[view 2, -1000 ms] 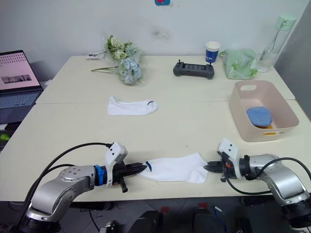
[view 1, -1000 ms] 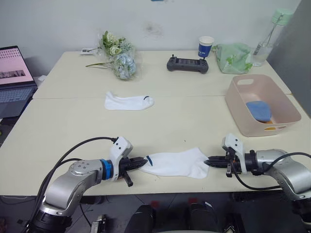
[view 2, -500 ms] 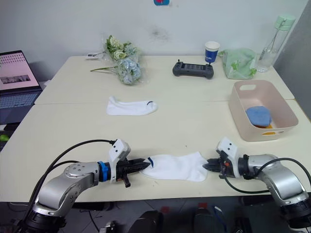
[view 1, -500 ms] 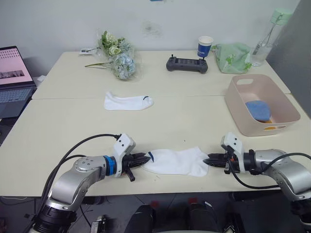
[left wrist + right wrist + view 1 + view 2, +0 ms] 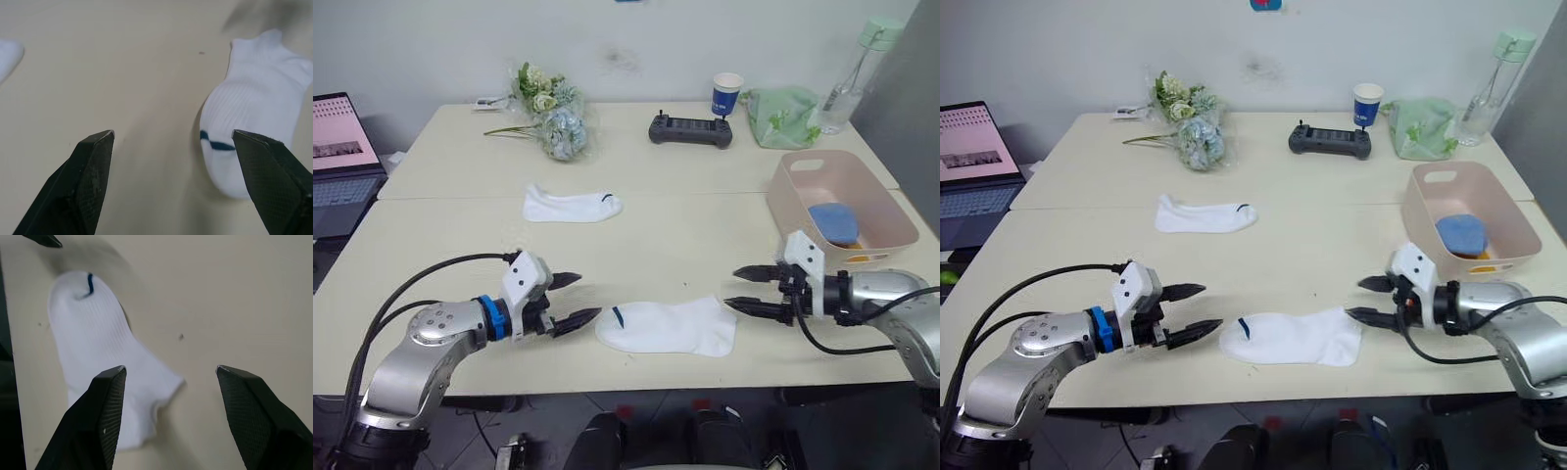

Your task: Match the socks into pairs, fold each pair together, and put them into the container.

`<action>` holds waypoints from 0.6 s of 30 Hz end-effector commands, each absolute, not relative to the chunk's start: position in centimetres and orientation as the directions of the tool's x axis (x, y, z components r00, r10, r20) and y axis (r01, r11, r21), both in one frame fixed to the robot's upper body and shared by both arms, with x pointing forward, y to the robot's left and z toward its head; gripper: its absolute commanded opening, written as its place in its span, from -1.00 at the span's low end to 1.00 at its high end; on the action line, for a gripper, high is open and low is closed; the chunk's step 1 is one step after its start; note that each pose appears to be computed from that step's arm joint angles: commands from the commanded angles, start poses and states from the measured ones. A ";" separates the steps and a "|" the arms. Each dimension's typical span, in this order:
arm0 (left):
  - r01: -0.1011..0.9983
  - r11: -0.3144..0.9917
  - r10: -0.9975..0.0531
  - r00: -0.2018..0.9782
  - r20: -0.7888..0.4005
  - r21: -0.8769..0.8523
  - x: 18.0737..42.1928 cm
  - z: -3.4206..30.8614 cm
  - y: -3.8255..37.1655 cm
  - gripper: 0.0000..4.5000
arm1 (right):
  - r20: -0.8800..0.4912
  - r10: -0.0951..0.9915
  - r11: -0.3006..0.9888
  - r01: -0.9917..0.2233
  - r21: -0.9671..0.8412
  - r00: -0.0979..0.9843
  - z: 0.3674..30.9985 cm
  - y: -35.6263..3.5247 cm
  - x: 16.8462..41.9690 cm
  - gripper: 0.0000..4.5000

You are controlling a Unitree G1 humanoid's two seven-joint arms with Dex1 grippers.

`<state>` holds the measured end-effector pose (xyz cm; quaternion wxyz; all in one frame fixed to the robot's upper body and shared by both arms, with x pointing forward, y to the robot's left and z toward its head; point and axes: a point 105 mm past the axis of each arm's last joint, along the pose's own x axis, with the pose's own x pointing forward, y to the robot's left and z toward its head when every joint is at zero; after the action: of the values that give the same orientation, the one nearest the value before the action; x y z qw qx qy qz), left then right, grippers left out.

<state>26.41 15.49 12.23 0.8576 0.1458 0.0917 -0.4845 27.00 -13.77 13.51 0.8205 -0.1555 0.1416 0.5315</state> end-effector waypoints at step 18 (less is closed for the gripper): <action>0.777 0.598 -0.727 0.629 -0.277 0.194 26.2 4.9 14.2 -0.99 | -0.371 0.757 0.486 -0.843 -0.230 0.538 5.7 -16.4 27.2 -1.00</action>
<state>26.22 12.77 5.20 0.8835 0.1521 0.0703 -0.4375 27.24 -14.79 6.06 0.8486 -0.1903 0.0914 0.4851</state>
